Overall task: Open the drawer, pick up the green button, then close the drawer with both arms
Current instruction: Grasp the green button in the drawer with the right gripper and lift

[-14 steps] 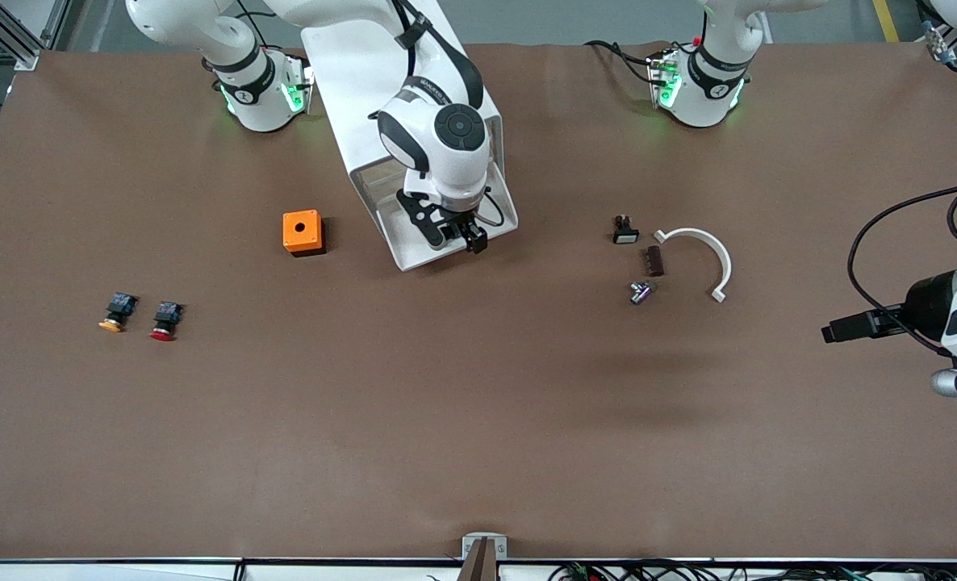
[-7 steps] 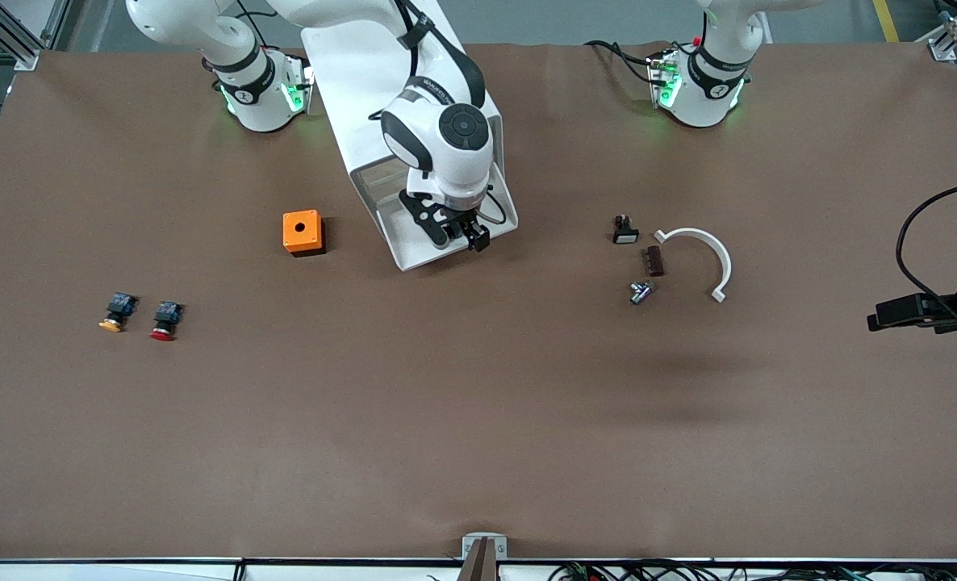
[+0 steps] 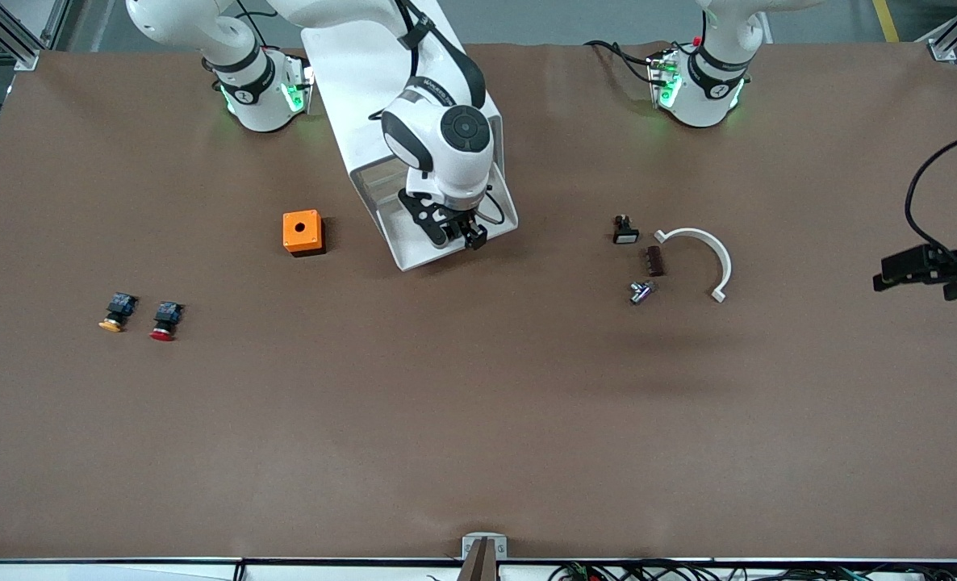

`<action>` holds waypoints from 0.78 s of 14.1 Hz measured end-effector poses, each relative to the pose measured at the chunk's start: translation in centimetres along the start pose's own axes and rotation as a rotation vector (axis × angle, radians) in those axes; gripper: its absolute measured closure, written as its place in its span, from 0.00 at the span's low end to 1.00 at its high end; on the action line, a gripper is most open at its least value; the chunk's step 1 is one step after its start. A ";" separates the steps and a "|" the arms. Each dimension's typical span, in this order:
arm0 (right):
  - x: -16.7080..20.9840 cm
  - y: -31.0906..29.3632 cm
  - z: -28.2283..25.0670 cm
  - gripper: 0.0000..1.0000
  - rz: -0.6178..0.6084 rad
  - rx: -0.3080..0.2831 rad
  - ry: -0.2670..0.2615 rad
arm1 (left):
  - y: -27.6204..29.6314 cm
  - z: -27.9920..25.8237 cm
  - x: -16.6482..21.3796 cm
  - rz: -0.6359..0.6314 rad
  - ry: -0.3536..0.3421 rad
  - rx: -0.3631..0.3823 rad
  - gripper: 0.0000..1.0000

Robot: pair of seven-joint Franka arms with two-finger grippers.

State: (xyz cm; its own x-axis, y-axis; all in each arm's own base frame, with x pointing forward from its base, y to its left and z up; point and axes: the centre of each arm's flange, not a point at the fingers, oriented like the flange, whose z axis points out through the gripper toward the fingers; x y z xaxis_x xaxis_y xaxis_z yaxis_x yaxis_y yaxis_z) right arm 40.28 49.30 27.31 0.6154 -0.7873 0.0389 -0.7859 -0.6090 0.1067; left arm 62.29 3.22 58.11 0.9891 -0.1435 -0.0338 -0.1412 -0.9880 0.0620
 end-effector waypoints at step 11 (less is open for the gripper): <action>5.2 -3.5 -7.9 0.59 0.089 0.011 -0.062 | 8.4 -4.5 -6.9 -0.028 0.024 0.003 0.00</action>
State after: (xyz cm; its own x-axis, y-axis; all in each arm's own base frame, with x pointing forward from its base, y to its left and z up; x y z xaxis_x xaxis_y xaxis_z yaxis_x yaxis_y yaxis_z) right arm 46.73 48.10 35.02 0.5389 -0.8423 -0.0136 -0.8379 -0.5376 0.0943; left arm 54.51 -3.84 63.32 0.9933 -0.1149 -0.0119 -0.1140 -0.9918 0.0581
